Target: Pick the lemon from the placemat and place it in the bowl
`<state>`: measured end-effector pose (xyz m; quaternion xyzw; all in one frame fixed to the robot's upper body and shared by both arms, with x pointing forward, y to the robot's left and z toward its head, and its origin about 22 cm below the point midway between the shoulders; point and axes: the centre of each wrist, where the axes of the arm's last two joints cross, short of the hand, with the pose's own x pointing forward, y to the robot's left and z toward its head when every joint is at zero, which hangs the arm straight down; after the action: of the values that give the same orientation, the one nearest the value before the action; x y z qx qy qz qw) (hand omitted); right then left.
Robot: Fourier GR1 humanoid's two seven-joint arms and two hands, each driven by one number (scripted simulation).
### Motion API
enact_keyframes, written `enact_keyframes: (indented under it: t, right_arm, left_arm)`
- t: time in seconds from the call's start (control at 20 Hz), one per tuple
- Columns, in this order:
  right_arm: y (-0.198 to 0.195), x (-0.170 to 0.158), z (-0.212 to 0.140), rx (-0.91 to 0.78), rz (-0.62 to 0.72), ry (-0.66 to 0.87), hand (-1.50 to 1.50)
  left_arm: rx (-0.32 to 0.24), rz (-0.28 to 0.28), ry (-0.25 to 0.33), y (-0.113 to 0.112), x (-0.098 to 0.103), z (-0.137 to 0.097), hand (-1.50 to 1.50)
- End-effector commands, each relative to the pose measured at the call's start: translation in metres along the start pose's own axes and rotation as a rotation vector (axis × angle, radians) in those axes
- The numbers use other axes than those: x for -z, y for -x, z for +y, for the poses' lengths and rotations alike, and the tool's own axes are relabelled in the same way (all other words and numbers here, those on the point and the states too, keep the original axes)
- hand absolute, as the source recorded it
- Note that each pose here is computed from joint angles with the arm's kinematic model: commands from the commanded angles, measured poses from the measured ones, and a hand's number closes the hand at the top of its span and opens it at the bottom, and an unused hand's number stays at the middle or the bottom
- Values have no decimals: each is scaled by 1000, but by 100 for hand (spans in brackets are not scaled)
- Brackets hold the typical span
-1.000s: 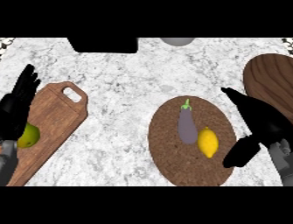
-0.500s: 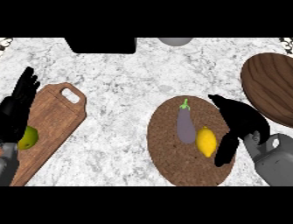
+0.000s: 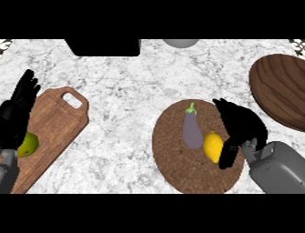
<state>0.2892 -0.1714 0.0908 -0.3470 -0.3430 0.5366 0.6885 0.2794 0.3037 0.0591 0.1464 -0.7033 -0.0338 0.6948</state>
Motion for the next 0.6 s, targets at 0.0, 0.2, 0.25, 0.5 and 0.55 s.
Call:
enact_keyframes:
  t: [0.0, 0.2, 0.25, 0.5, 0.55]
  right_arm:
    - [0, -3, 21, -18, 59, -63, -150]
    - [-3, 12, 42, -29, 93, -85, -150]
    - [-1, 0, 44, -11, 75, -71, -150]
    - [-6, 4, 58, 8, 86, -54, -150]
    - [11, 9, 54, -21, 92, -50, -150]
  left_arm:
    - [11, 11, -5, 7, 11, 4, 0]
    - [4, 5, -14, 18, -16, 9, 0]
    - [-7, 4, 0, 6, -21, 14, 0]
    - [6, -6, -5, -4, -7, 2, 0]
    - [-11, 5, 1, 17, -4, -22, 0]
